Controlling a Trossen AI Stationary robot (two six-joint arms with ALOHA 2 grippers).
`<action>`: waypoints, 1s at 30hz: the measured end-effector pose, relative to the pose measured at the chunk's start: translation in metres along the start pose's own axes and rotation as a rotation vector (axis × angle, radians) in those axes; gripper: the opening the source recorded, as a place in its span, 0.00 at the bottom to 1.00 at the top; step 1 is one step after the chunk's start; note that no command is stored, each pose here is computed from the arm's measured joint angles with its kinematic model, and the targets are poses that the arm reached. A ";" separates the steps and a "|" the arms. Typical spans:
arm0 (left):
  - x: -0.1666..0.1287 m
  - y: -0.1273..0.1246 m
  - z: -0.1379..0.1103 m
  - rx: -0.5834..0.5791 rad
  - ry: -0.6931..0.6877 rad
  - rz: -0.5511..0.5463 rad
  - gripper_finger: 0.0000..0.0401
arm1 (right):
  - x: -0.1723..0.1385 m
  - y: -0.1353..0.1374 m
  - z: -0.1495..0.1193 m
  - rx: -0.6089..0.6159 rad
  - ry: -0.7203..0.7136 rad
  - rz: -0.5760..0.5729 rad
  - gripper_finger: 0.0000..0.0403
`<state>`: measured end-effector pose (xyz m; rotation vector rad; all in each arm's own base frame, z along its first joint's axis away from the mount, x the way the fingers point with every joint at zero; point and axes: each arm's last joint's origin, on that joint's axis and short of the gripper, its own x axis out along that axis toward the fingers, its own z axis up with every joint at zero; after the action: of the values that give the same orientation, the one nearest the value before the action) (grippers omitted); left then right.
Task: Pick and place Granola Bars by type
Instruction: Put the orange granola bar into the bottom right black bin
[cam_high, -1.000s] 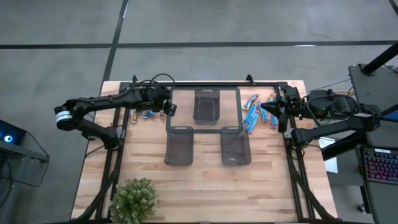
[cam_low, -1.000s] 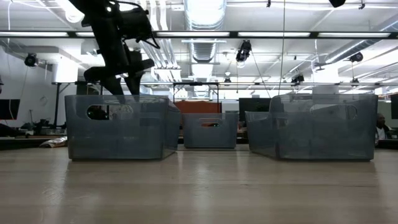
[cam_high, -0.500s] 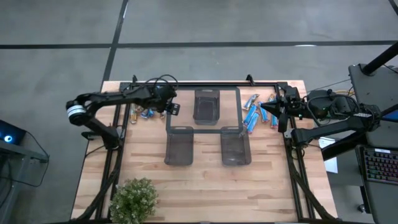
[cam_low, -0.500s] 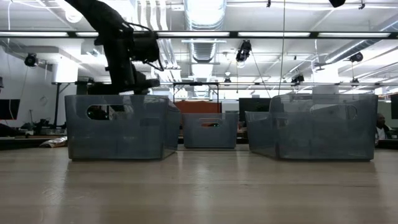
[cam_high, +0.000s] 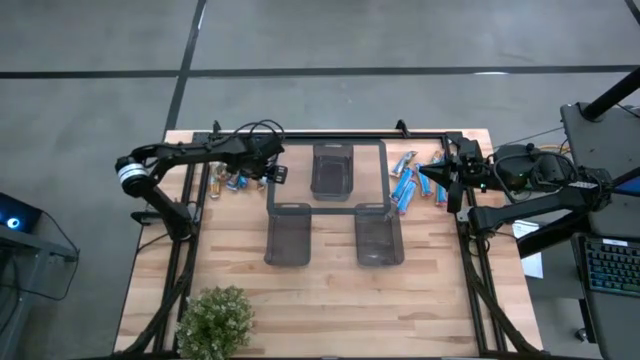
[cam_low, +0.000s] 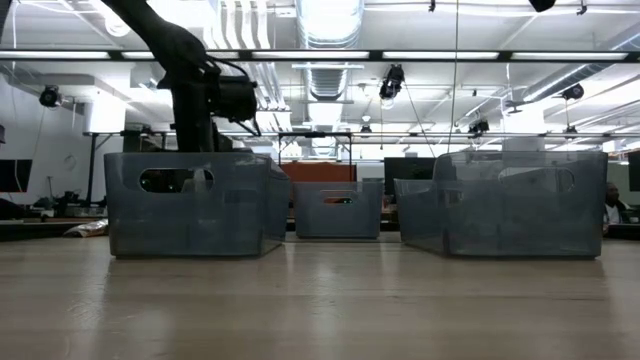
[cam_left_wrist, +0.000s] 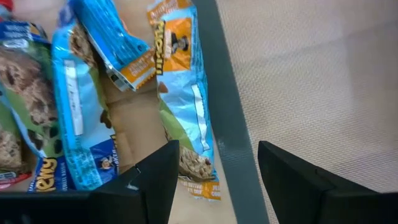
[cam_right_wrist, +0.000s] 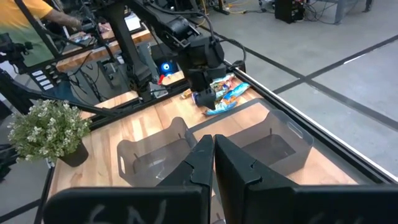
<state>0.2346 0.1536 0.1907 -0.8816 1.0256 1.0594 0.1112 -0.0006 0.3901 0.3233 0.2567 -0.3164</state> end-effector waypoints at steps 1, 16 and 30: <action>0.002 0.000 0.000 0.001 0.006 0.002 0.50 | 0.000 0.000 0.000 0.000 0.000 0.000 0.02; -0.016 0.007 0.002 -0.016 -0.042 -0.020 0.50 | 0.000 0.000 0.000 -0.007 0.000 0.000 0.02; 0.004 0.016 -0.006 -0.042 -0.061 -0.012 0.50 | 0.000 0.000 0.000 -0.005 0.000 0.000 0.02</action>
<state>0.2182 0.1534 0.1841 -0.8834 0.9495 1.0939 0.1113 -0.0006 0.3901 0.3188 0.2575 -0.3159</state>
